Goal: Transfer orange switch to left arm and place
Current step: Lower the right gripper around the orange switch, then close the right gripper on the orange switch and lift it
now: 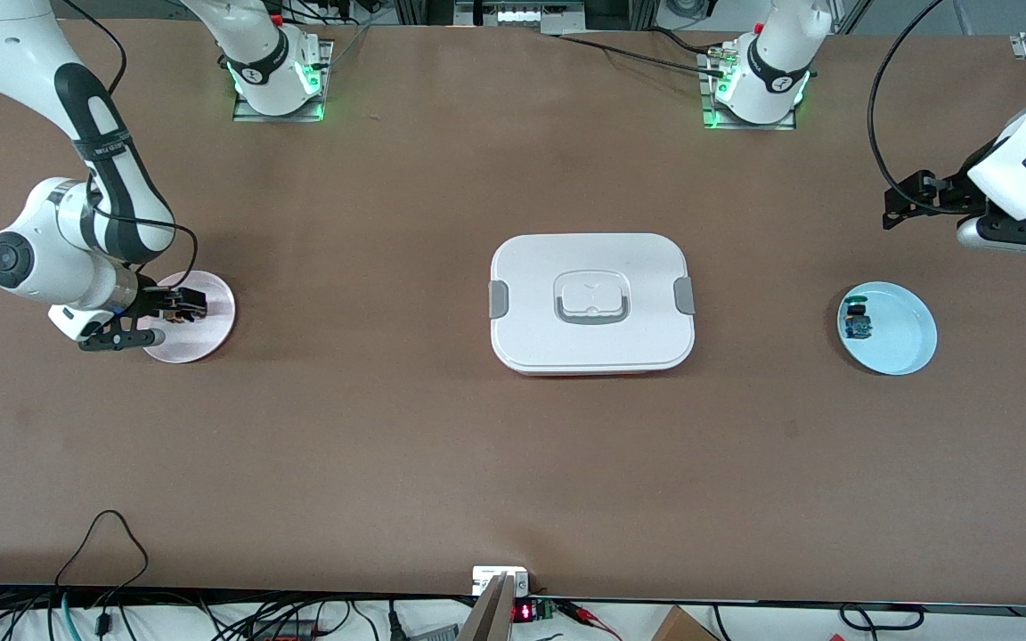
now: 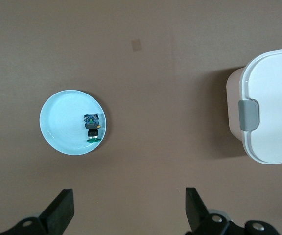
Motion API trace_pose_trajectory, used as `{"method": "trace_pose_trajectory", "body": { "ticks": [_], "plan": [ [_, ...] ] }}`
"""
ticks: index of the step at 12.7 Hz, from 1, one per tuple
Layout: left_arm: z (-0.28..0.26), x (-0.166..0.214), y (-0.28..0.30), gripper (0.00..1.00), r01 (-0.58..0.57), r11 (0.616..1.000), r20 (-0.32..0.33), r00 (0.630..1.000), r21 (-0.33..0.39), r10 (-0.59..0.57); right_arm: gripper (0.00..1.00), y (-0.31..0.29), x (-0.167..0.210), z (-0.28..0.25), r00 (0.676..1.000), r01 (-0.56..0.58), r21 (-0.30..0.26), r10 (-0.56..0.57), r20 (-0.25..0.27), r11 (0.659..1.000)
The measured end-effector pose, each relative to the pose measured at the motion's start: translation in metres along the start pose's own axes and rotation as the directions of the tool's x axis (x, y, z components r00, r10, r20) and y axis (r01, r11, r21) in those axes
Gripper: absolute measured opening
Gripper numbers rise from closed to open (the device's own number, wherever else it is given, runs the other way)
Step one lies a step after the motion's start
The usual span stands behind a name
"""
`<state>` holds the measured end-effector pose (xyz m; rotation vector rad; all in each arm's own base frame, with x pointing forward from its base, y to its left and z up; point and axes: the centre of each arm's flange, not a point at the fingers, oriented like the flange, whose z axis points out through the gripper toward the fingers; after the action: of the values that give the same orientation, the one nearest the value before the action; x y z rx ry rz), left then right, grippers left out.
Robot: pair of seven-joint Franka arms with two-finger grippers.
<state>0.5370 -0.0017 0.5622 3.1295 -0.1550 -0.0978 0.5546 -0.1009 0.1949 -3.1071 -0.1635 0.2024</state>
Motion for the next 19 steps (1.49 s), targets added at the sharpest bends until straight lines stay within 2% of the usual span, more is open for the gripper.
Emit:
{"method": "trace_pose_trajectory", "body": {
  "ticks": [8, 10, 11, 16, 19],
  "plan": [
    [0.0, 0.0, 0.0, 1.0, 0.0, 1.0, 0.0, 1.0, 0.0, 0.0, 1.0, -0.002, 0.0, 0.018, 1.0, 0.008, -0.005, -0.008, 0.001, 1.0],
    [0.0, 0.0, 0.0, 1.0, 0.0, 1.0, 0.0, 1.0, 0.0, 0.0, 0.78, -0.002, -0.003, 0.02, 1.0, 0.011, -0.003, -0.011, 0.008, 1.0],
    [0.0, 0.0, 0.0, 1.0, 0.0, 1.0, 0.0, 1.0, 0.0, 0.0, 0.72, -0.002, -0.004, 0.02, 1.0, 0.013, -0.003, -0.013, 0.008, 1.0],
    [0.0, 0.0, 0.0, 1.0, 0.0, 1.0, 0.002, 1.0, 0.0, 0.0, 0.72, -0.008, -0.006, 0.01, 0.995, 0.094, 0.008, -0.095, 0.028, 0.995],
    [0.0, 0.0, 0.0, 1.0, 0.0, 1.0, 0.003, 1.0, 0.0, 0.0, 0.72, -0.03, 0.008, -0.048, 0.99, 0.137, 0.017, -0.137, 0.014, 0.99]
  ]
}}
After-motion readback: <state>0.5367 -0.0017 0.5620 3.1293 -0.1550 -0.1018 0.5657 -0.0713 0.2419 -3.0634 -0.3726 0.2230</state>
